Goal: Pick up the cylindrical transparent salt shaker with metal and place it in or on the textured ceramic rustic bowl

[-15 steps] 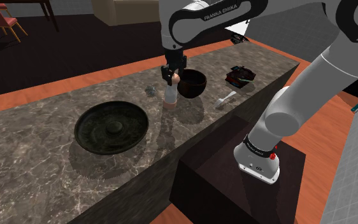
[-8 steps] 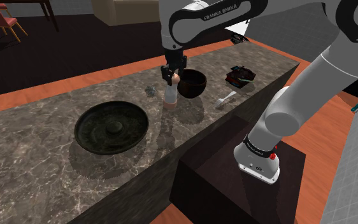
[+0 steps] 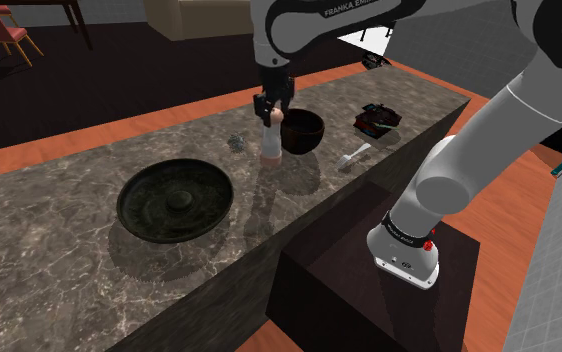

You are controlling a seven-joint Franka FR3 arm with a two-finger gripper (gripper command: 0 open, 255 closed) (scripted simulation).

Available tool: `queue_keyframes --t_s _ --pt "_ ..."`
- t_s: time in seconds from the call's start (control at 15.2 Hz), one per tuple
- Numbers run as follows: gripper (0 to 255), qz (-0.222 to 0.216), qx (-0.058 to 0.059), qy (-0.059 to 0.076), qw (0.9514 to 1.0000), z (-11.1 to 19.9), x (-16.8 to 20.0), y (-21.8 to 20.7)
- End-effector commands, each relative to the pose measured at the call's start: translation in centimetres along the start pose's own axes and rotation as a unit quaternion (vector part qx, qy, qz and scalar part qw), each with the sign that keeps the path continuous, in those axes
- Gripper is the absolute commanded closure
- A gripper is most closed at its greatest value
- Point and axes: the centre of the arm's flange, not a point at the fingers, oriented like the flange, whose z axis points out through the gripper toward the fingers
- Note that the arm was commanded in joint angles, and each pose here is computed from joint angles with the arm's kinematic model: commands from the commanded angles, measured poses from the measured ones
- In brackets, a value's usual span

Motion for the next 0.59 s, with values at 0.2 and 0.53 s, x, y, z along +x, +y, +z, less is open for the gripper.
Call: queue_keyframes --t_s 0.2,0.53 --pt "255 0.0 0.0 0.0 1.0 -2.5 -0.3 0.4" --pt "255 0.0 0.0 0.0 1.0 -5.2 -0.5 0.7"
